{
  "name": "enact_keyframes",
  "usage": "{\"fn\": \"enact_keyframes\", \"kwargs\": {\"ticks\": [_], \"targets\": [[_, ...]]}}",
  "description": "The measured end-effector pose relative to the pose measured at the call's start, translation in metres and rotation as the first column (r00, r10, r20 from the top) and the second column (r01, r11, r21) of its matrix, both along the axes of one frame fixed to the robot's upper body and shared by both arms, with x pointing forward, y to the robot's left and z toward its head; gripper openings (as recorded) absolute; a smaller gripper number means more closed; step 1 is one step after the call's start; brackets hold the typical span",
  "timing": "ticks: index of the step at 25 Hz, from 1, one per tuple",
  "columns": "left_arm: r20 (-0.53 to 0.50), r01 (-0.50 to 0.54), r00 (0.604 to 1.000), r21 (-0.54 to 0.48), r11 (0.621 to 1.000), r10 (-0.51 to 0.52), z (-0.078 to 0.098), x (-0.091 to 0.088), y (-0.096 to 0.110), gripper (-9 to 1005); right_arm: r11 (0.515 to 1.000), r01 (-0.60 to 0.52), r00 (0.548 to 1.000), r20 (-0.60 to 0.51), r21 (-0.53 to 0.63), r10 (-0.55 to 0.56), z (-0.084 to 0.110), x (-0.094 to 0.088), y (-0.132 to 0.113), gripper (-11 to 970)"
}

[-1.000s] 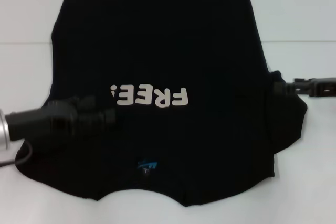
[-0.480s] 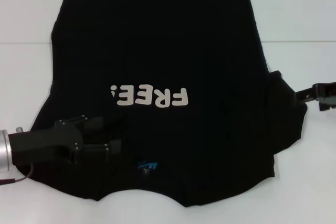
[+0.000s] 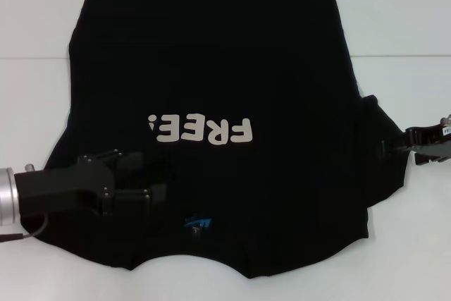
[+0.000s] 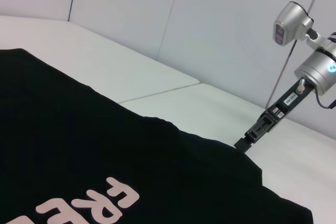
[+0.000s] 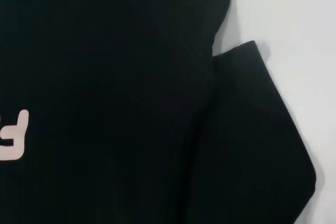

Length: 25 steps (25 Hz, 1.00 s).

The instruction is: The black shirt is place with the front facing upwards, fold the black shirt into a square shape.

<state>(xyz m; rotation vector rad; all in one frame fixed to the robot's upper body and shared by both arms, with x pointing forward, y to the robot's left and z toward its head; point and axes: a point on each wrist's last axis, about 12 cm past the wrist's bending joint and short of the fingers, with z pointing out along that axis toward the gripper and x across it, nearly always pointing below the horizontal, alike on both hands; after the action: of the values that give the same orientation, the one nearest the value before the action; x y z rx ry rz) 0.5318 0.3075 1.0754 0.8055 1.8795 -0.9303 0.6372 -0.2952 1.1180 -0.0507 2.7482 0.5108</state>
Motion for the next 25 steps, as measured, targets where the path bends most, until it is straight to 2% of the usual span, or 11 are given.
{"fn": "enact_keyframes", "kwargs": {"ticks": [11,17,20,25], "targets": [[-0.001,-0.001,1.000,-0.005,1.000,0.001,0.0005,0.0005,-0.0007,960,0.998,-0.022,1.000,0.009,-0.055,0.022,-0.0046,0.0042,0.0067,894],[0.000,-0.004,1.000,-0.007,1.000,0.004,0.0007,0.0006,-0.0003,959,0.998,-0.027,1.000,0.009,-0.063,0.027,-0.0051,0.0043,0.0071,686],[-0.002,-0.001,1.000,-0.005,1.000,0.001,0.0002,0.0003,-0.0007,959,0.998,-0.027,1.000,0.009,-0.063,0.028,-0.0052,0.0043,0.0071,436],[-0.002,-0.002,1.000,-0.006,1.000,0.002,0.0000,0.0001,-0.0011,960,0.997,-0.032,0.999,0.007,-0.068,0.033,-0.0059,0.0040,0.0079,196]]}}
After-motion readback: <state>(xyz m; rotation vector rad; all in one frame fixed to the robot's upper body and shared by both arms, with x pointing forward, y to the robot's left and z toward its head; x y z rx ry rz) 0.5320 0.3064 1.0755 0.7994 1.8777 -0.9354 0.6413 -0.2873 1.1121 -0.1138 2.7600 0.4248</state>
